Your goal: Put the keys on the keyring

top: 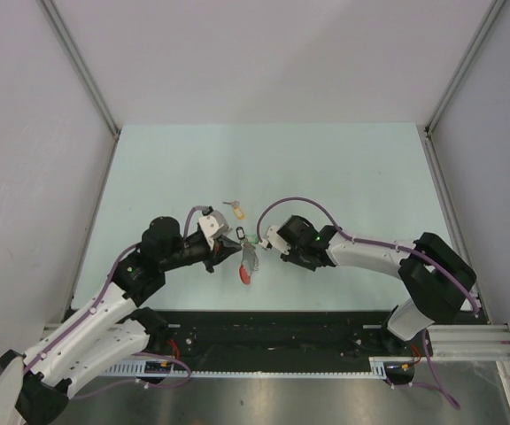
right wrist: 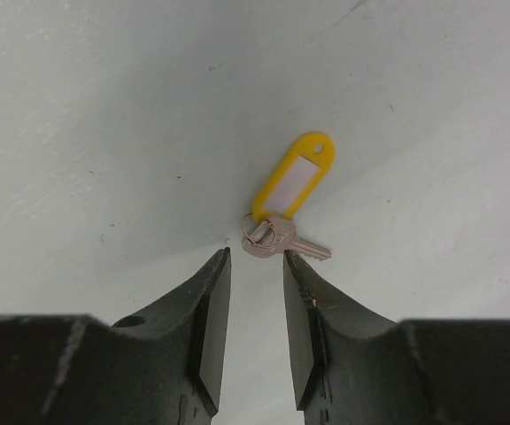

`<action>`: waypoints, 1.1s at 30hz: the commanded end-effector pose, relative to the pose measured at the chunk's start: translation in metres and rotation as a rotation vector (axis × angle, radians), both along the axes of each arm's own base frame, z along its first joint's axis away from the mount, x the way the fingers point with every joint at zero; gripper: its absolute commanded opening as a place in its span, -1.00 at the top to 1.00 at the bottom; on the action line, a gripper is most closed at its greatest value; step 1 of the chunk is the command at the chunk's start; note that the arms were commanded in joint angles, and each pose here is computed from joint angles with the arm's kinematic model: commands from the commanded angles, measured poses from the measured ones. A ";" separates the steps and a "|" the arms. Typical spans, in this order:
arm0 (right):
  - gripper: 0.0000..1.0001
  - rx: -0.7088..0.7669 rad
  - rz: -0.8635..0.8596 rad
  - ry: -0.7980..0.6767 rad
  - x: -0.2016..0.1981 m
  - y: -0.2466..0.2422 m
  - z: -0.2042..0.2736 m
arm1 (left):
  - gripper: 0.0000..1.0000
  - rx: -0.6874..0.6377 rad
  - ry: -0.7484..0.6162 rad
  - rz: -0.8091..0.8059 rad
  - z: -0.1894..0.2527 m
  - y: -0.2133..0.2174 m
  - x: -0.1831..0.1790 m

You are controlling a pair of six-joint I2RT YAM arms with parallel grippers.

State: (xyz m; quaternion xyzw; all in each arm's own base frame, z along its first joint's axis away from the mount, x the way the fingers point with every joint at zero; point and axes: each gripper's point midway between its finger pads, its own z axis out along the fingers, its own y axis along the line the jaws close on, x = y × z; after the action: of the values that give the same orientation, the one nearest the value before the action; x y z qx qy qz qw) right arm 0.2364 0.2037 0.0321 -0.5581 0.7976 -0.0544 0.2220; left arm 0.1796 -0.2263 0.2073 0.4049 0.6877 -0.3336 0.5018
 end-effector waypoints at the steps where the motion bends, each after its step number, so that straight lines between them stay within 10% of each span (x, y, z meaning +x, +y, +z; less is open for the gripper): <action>1: 0.30 0.026 0.012 -0.047 0.016 0.012 0.011 | 0.99 -0.028 -0.046 0.007 0.017 0.000 0.003; 33: 0.56 0.027 0.029 -0.004 0.020 0.014 -0.002 | 0.99 -0.024 -0.032 -0.008 0.015 -0.002 0.002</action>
State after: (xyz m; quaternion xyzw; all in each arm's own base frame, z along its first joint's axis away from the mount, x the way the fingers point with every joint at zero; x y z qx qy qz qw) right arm 0.2501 0.2074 0.0234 -0.5645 0.7933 -0.0562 0.2211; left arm 0.1800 -0.2255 0.2050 0.4037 0.6918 -0.3311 0.4988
